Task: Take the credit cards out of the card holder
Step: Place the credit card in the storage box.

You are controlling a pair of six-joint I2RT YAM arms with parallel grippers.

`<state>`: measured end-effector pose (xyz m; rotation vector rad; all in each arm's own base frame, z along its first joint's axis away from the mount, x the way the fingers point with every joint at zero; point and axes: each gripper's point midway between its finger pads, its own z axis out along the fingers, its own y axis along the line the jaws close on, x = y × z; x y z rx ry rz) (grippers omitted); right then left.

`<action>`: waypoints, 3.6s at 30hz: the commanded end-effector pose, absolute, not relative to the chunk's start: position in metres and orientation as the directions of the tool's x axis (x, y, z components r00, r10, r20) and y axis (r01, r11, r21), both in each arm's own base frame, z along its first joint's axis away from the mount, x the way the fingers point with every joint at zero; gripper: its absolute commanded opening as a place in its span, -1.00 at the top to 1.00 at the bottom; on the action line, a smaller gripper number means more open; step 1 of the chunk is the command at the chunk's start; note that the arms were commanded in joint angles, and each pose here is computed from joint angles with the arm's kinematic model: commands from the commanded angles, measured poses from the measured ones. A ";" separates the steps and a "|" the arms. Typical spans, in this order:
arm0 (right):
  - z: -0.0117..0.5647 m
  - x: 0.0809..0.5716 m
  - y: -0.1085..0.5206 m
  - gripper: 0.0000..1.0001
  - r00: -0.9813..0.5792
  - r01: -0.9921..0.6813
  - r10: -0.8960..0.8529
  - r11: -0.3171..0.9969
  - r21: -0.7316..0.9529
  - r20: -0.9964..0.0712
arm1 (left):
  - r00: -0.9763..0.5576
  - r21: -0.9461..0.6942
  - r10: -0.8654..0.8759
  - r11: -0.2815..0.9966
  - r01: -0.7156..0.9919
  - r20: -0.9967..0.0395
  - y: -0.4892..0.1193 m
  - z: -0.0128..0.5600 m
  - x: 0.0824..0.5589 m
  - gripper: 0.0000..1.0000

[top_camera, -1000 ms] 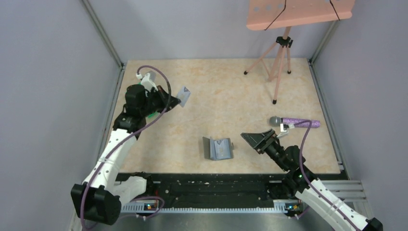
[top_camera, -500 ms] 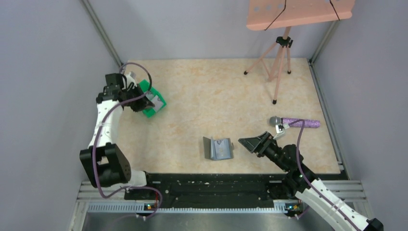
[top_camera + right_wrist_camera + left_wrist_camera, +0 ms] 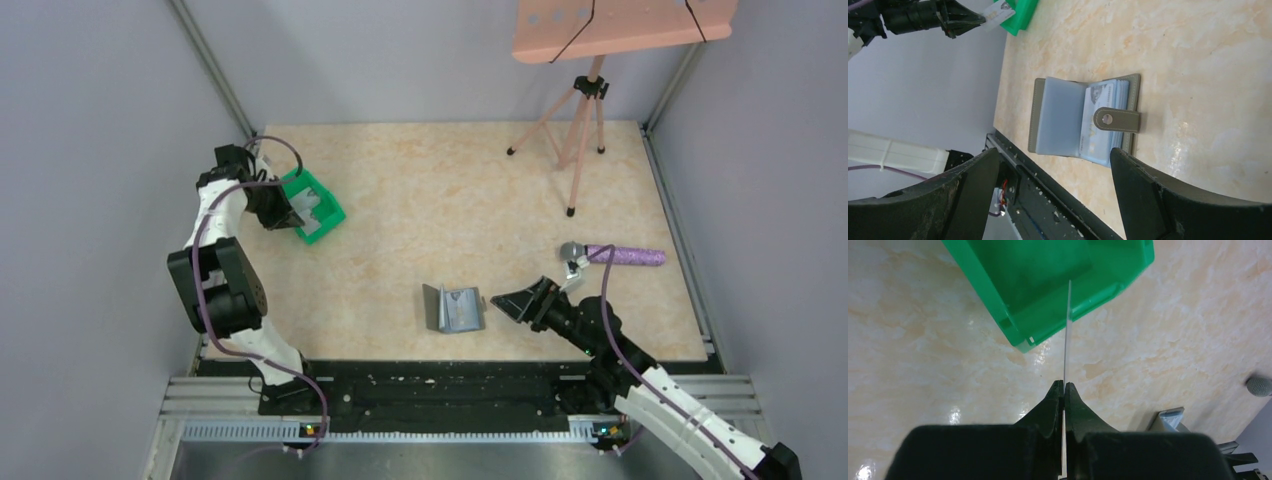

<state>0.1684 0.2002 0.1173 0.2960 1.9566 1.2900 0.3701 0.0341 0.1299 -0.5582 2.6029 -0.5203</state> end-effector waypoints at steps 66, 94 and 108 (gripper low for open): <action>0.160 0.202 0.212 -0.61 -0.617 -0.263 0.581 0.483 0.835 -0.531 | -0.781 -0.404 -0.508 0.841 -0.358 -0.363 0.102 0.116 0.494 0.46; 0.158 0.200 0.212 -0.60 -0.622 -0.260 0.582 0.478 0.839 -0.524 | -0.685 -0.385 -0.518 0.852 -0.356 -0.513 0.114 0.151 0.517 0.17; 0.152 0.197 0.210 -0.58 -0.636 -0.244 0.565 0.498 0.832 -0.525 | -0.695 -0.443 -0.523 0.839 -0.317 -0.494 0.089 0.163 0.507 0.16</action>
